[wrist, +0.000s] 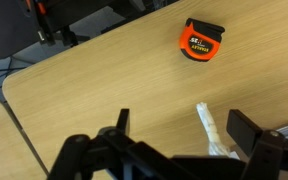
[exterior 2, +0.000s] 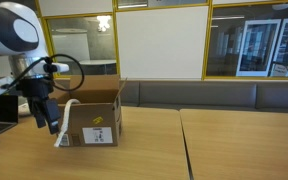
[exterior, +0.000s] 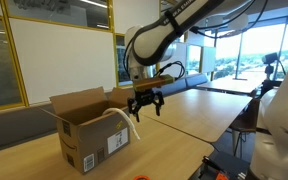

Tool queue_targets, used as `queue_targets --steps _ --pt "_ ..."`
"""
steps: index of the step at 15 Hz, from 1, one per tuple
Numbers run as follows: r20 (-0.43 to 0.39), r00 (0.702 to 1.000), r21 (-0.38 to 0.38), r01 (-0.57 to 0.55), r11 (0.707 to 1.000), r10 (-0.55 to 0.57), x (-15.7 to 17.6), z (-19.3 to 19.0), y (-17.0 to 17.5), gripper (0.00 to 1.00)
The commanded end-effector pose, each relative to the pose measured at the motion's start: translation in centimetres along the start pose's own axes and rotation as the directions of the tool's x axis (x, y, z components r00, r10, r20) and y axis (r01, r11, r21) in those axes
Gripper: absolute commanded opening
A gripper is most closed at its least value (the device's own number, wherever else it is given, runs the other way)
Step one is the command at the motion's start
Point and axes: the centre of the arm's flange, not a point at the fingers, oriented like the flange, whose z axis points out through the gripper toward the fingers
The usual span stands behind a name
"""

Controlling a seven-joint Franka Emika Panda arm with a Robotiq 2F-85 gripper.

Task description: Put all the objects on the table into the box.

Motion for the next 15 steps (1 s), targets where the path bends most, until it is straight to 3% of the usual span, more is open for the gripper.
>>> queue_targets --steps 1,4,8,15 --pt "0.041 0.995 0.061 -0.091 0.994 0.089 1.0 6.8 0.7 1.00" --pt "0.059 0.985 0.090 -0.165 0.982 0.161 1.9 11.0 1.3 1.00" --pt "0.089 0.973 0.142 -0.222 0.965 0.211 2.1 13.8 0.6 1.00" --pt "0.142 0.951 0.212 -0.299 0.930 0.274 -1.0 17.6 -1.7 1.00"
